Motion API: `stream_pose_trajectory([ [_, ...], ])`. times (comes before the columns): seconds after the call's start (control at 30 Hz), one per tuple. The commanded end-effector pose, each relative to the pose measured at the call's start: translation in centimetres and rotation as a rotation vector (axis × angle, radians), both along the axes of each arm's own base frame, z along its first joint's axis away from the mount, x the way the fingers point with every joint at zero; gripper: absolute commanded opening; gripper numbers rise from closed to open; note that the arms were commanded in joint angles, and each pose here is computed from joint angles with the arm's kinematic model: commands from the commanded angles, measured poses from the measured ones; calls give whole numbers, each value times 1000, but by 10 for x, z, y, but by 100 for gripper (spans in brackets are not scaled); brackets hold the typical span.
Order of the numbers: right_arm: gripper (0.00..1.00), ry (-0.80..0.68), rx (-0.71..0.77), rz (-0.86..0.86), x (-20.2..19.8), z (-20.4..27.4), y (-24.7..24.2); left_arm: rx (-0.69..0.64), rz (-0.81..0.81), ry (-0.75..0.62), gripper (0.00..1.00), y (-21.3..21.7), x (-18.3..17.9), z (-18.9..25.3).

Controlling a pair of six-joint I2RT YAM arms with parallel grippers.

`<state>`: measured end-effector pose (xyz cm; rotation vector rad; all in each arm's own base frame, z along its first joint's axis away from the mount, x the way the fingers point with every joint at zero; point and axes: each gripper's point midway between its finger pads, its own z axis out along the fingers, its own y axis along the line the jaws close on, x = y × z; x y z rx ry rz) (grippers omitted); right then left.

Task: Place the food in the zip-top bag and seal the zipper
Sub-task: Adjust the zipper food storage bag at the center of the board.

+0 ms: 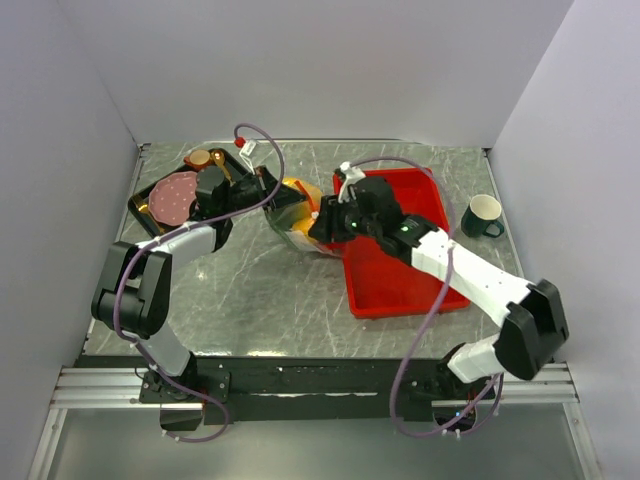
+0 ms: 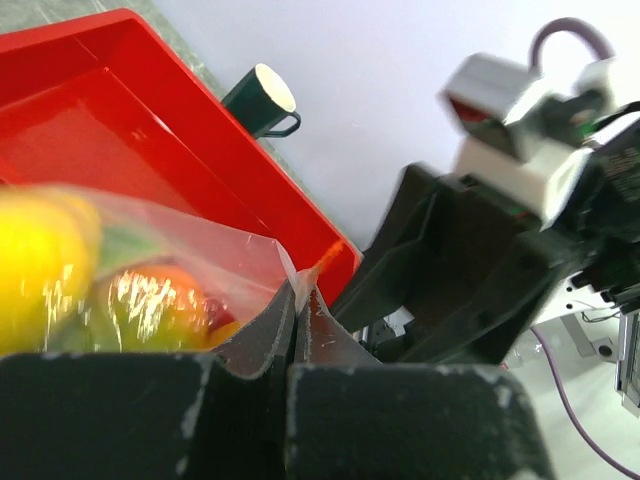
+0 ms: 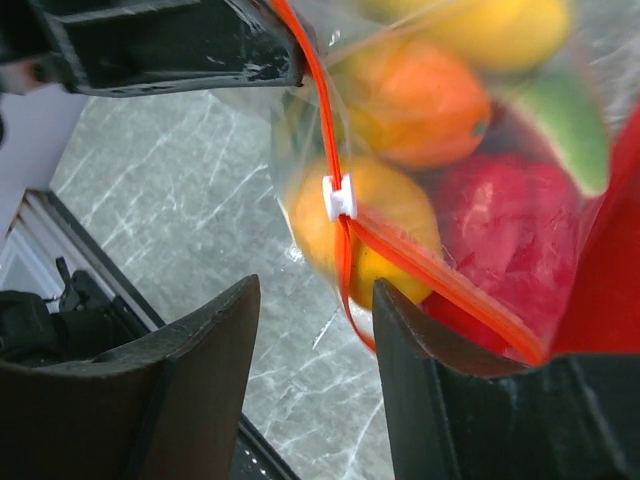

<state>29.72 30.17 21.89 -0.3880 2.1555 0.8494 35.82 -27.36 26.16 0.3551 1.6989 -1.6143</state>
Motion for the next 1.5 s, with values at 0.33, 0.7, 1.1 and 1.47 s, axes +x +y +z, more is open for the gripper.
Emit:
stream_pose_trajectory([
  [0.33, 45, 39, 47, 30, 19, -16, 31, -49, 18, -127, 1, 6, -11, 41],
  [0.7, 49, -42, -79, -72, 24, -24, 42, -56, 83, -126, 1, 15, -5, 51],
  [1.1, 11, -131, -116, -189, 36, -38, 43, -59, 118, -106, 1, 25, 1, 52],
  [1.47, 0, -224, -222, -65, 33, 106, 4, 104, 359, -137, 1, 87, 24, 66],
])
